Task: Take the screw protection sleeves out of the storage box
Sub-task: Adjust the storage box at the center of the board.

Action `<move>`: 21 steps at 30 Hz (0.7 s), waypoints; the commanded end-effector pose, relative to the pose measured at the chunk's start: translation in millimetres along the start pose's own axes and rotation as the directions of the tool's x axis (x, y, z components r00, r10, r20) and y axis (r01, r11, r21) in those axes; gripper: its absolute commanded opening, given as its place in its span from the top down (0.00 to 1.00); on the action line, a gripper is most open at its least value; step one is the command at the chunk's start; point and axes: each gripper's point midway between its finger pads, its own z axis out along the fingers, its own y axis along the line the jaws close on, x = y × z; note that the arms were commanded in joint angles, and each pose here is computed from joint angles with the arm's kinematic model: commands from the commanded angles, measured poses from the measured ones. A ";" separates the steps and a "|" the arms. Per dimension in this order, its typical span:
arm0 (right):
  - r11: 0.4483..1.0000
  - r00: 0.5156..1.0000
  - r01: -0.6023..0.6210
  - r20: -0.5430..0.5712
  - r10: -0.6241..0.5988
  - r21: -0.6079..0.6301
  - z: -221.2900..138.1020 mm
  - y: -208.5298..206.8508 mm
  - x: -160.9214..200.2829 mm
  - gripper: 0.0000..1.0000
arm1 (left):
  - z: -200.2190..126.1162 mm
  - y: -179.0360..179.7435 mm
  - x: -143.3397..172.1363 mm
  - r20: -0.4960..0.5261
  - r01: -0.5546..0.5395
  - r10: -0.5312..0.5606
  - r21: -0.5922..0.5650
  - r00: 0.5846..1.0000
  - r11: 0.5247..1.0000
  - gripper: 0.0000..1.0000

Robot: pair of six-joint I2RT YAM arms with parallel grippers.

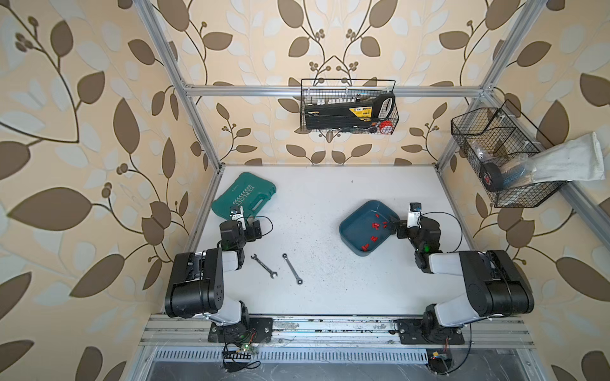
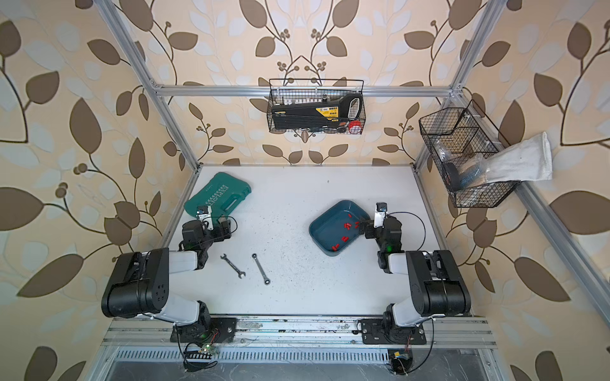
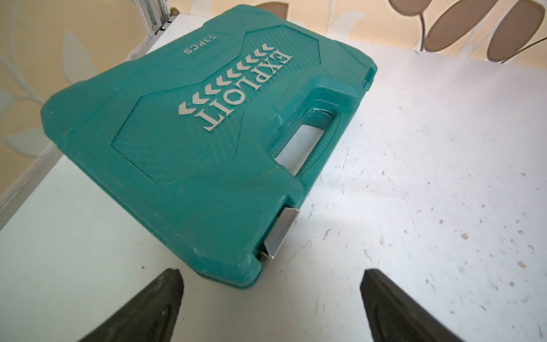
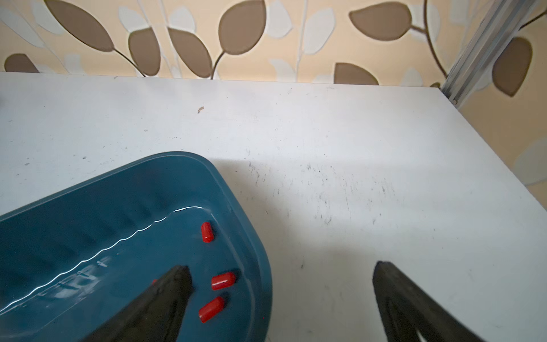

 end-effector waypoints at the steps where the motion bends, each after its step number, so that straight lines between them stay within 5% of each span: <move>1: 1.000 1.000 -0.005 -0.002 0.005 -0.011 1.8 1.3 -0.5 0.01 | 2.5 -2.7 -13.9 0.033 -0.002 0.001 0.001 0.999 1.000 0.01; 21: 0.997 0.999 -0.046 0.012 0.045 0.064 -4.0 -13.8 -8.0 0.01 | 0.9 2.6 -23.5 0.019 0.019 -0.018 -0.034 1.000 0.999 0.01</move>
